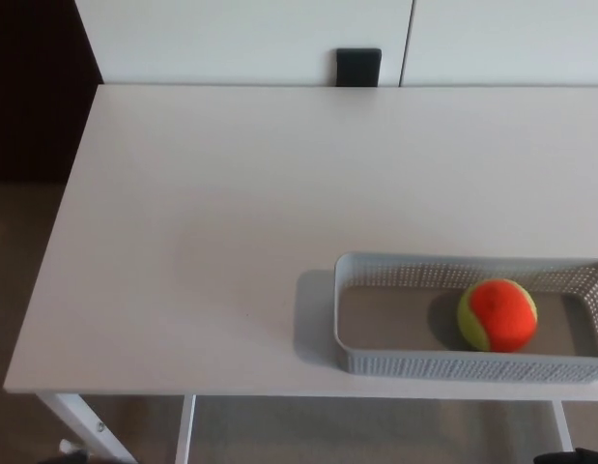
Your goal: The robot walk towards a table in front and uses its left hand to pickup a tennis ball on the left side and put it in a container on the right hand side
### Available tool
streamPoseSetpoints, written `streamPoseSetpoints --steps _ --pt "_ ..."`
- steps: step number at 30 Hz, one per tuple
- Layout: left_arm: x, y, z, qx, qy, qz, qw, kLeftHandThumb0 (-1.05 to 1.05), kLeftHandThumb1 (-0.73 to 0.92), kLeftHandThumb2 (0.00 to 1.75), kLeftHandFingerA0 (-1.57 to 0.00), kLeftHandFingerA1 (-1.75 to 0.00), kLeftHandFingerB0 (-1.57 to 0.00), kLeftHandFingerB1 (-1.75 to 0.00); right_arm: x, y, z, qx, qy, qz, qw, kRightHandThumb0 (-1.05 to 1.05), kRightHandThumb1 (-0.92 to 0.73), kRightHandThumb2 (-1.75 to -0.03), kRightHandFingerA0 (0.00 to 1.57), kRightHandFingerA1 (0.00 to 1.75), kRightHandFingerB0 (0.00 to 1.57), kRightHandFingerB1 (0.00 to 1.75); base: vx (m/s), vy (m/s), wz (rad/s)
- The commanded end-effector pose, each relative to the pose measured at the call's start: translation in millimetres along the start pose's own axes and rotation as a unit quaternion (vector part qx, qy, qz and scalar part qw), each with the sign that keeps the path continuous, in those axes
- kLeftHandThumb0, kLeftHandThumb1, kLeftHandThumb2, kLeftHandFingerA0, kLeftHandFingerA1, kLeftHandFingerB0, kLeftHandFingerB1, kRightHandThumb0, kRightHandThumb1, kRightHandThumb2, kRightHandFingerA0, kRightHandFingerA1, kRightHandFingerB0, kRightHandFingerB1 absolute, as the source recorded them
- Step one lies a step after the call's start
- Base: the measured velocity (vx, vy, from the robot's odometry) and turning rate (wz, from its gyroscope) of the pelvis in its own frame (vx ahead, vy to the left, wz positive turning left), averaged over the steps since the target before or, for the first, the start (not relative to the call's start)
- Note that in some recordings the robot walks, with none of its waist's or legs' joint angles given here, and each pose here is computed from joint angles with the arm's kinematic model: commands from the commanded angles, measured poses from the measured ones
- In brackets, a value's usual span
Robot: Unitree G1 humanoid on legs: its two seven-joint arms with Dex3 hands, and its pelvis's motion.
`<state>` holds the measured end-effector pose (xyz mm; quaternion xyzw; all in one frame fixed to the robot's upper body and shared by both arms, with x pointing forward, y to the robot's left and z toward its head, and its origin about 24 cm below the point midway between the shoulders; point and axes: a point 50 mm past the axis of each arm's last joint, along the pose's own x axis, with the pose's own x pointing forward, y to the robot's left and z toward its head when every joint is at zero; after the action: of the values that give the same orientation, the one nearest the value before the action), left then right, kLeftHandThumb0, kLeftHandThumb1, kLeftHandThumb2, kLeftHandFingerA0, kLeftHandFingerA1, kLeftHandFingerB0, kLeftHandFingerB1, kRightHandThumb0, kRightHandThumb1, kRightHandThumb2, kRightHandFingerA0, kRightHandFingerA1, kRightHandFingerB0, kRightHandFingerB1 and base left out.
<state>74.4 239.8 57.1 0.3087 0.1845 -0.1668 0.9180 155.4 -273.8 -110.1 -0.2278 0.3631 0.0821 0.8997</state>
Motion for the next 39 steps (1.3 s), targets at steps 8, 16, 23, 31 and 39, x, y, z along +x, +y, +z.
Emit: streamPoseSetpoints --steps 8,16,23,31,39 --pt "51.6 -17.7 -103.0 -0.046 0.136 -0.041 0.989 -0.71 0.61 0.93 -0.30 -0.56 -0.22 -0.47 -0.5 -9.0 -5.0 0.011 0.016 -0.051 0.998 -0.27 -0.66 -0.59 0.53 0.61 0.35 0.43 0.00 0.000 0.00" --pt "96.1 0.7 -136.4 -0.116 0.223 0.106 0.962 -0.64 0.81 0.63 -0.21 -0.46 -0.19 -0.34 -8.7 -7.6 -18.6 0.010 0.032 -0.070 0.997 -0.32 -0.69 -0.60 0.40 0.52 0.31 0.41 0.00 0.000 0.00" --pt "90.2 -14.0 -153.7 -0.113 0.273 0.072 0.953 -0.65 0.84 0.64 -0.22 -0.43 -0.17 -0.34 -15.4 -9.9 -29.0 0.012 0.046 -0.066 0.997 -0.30 -0.51 -0.91 0.39 0.62 0.20 0.51 0.00 0.000 0.00" --pt "81.1 -12.1 -166.3 -0.079 0.302 0.037 0.949 -0.36 0.57 1.11 -0.01 -0.51 0.00 -0.50 -21.7 -8.3 -39.3 0.025 0.060 -0.065 0.996 -0.30 -0.70 -0.60 0.42 0.52 0.31 0.40 0.00 0.000 0.00" --pt "78.0 -9.5 -168.8 -0.073 0.289 0.041 0.954 -0.36 0.55 1.10 -0.01 -0.50 0.00 -0.49 -22.5 -7.9 -38.7 0.021 0.053 -0.067 0.996 -0.30 -0.70 -0.60 0.41 0.52 0.33 0.41 0.00 0.000 0.00"
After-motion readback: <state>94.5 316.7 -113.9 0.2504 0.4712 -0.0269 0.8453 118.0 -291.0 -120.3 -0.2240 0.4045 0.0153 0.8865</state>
